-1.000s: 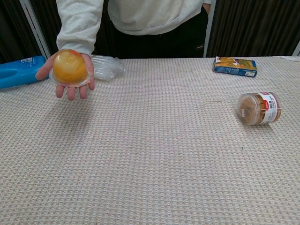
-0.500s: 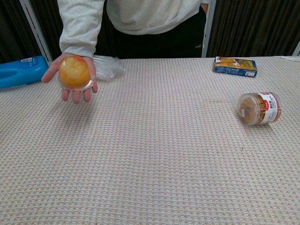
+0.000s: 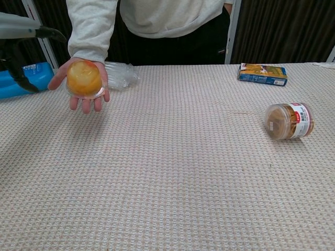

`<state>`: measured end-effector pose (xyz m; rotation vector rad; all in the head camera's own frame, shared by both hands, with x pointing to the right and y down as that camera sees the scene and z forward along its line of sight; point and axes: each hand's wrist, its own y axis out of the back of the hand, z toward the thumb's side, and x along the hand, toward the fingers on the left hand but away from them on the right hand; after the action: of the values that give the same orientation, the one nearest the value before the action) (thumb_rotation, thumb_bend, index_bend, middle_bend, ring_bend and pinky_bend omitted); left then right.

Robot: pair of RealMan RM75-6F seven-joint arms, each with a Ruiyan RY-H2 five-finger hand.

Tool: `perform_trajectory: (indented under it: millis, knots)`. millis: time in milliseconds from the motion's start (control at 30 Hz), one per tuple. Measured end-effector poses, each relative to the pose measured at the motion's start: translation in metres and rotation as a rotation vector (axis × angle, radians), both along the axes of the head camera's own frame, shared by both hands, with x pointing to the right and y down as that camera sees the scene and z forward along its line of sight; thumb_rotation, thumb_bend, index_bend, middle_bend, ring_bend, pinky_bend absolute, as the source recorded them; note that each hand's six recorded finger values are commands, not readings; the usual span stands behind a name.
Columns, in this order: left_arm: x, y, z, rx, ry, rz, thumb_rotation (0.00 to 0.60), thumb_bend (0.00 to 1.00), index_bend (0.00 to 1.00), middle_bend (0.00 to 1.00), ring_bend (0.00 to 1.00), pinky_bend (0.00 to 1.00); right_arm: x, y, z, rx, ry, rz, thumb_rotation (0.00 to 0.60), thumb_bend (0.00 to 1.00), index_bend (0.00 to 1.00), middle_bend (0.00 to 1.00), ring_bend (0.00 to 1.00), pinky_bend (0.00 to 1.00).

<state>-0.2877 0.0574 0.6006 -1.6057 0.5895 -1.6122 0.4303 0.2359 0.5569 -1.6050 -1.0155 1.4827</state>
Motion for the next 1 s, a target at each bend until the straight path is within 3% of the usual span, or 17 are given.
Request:
perform_trajectory:
  millis: [167, 300, 367, 533, 600, 833, 1000]
  knots:
    - [0.043, -0.013, 0.022, -0.046, -0.021, 0.010, 0.600, 0.17, 0.11, 0.00, 0.00, 0.07, 0.002, 0.000, 0.000, -0.007, -0.008, 0.006, 0.600, 0.11, 0.12, 0.00, 0.00, 0.00]
    - [0.073, -0.021, 0.035, -0.044, -0.039, 0.021, 0.600, 0.18, 0.16, 0.00, 0.00, 0.10, 0.003, 0.000, 0.000, -0.010, -0.013, 0.010, 0.600, 0.11, 0.12, 0.00, 0.00, 0.00]
    - [0.080, -0.022, 0.037, -0.037, -0.045, 0.024, 0.600, 0.23, 0.23, 0.04, 0.04, 0.16, 0.004, 0.000, 0.000, -0.011, -0.014, 0.013, 0.600, 0.11, 0.12, 0.00, 0.00, 0.00]
    - [0.092, -0.025, 0.038, -0.002, -0.049, 0.025, 0.600, 0.46, 0.67, 0.43, 0.37, 0.44, 0.005, 0.000, -0.001, -0.008, -0.012, 0.016, 0.600, 0.11, 0.12, 0.00, 0.00, 0.00]
    - [0.094, -0.026, 0.036, 0.030, -0.048, 0.028, 0.600, 0.52, 0.78, 0.53, 0.47, 0.51, 0.006, 0.000, -0.002, -0.007, -0.010, 0.018, 0.600, 0.11, 0.12, 0.00, 0.00, 0.00]
    - [0.101, -0.028, 0.026, 0.174, -0.032, 0.084, 0.600, 0.55, 0.80, 0.59, 0.52, 0.56, 0.007, 0.001, -0.003, 0.000, 0.001, 0.023, 0.600, 0.11, 0.12, 0.00, 0.00, 0.00]
    - [0.099, -0.023, 0.017, 0.212, 0.001, 0.104, 0.600, 0.55, 0.80, 0.62, 0.54, 0.58, 0.008, 0.002, -0.004, 0.003, 0.008, 0.029, 0.600, 0.11, 0.12, 0.00, 0.00, 0.00]
